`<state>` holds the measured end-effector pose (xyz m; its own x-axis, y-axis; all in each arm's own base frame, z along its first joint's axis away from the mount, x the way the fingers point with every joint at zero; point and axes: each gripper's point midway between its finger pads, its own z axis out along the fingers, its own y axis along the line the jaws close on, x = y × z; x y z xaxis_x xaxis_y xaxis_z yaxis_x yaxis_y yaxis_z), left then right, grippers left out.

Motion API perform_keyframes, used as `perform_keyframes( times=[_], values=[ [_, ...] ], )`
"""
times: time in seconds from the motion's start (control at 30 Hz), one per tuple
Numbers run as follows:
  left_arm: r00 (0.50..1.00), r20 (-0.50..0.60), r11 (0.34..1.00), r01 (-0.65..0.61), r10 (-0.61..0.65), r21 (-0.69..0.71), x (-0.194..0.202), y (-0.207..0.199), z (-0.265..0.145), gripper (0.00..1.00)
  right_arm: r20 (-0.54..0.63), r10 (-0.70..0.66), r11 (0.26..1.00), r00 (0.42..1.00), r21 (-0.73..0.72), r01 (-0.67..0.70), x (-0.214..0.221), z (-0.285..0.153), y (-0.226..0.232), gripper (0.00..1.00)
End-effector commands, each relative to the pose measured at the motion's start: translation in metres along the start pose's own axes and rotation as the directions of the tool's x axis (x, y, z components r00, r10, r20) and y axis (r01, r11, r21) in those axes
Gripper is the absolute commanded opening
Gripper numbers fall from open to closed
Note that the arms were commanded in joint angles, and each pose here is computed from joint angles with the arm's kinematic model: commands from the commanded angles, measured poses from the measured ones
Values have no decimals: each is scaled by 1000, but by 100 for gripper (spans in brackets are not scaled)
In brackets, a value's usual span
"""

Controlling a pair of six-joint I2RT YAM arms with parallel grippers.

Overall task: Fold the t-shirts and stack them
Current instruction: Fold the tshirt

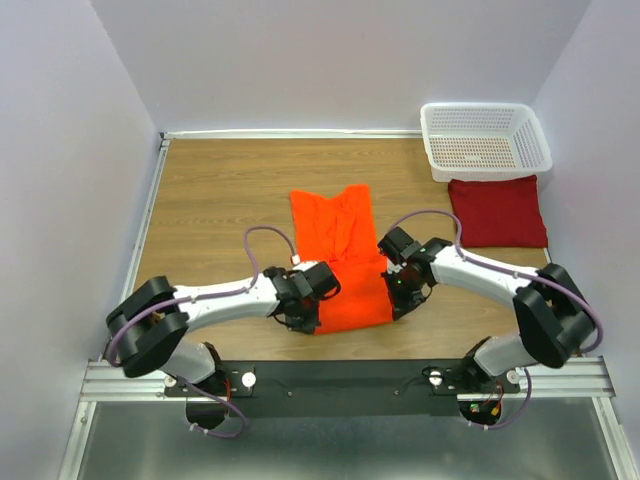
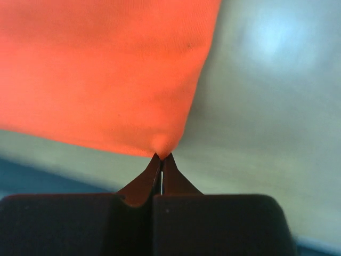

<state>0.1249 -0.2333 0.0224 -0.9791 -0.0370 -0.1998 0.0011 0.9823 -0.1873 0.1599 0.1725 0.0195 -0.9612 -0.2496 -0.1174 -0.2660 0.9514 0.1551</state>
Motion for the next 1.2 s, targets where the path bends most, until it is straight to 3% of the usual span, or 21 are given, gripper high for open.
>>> perform_keyframes(
  times=[0.0,0.13,0.3,0.43,0.5,0.63,0.7,0.73,0.93,1.17],
  values=[
    [950,-250,980,-159,185,123,81,-4,-40,0,-198,10,998,980,-64,-23,58,-43,7,1],
    [911,-314,955,-208,267,210,117,-20,-68,0,-222,18,995,975,-89,-39,66,-70,13,1],
    [932,-243,907,-160,270,390,105,-52,-108,0,-159,11,995,987,-92,-26,47,-107,20,1],
    [974,-105,914,-145,199,379,44,-48,-123,0,-29,3,1000,1000,-2,-3,-10,-131,19,1],
    [996,-24,930,-76,91,361,-2,-38,-126,0,59,1,1000,998,-8,-1,-44,-141,23,1],
    [990,141,966,-32,-4,258,-79,-7,-115,0,159,-2,1000,987,-9,3,-106,-141,25,1],
    [985,171,973,-38,-2,230,-100,3,-106,0,159,-5,1000,987,-5,6,-131,-130,29,1],
    [979,200,978,-5,-37,208,-120,11,-99,0,216,-17,1000,976,-18,22,-154,-137,34,1],
    [961,255,981,53,-102,189,-171,38,-63,0,302,-59,997,951,-30,72,-237,-106,51,1],
    [953,274,986,90,-127,144,-201,62,-12,0,279,-81,997,957,22,77,-276,-33,43,1]
  ],
)
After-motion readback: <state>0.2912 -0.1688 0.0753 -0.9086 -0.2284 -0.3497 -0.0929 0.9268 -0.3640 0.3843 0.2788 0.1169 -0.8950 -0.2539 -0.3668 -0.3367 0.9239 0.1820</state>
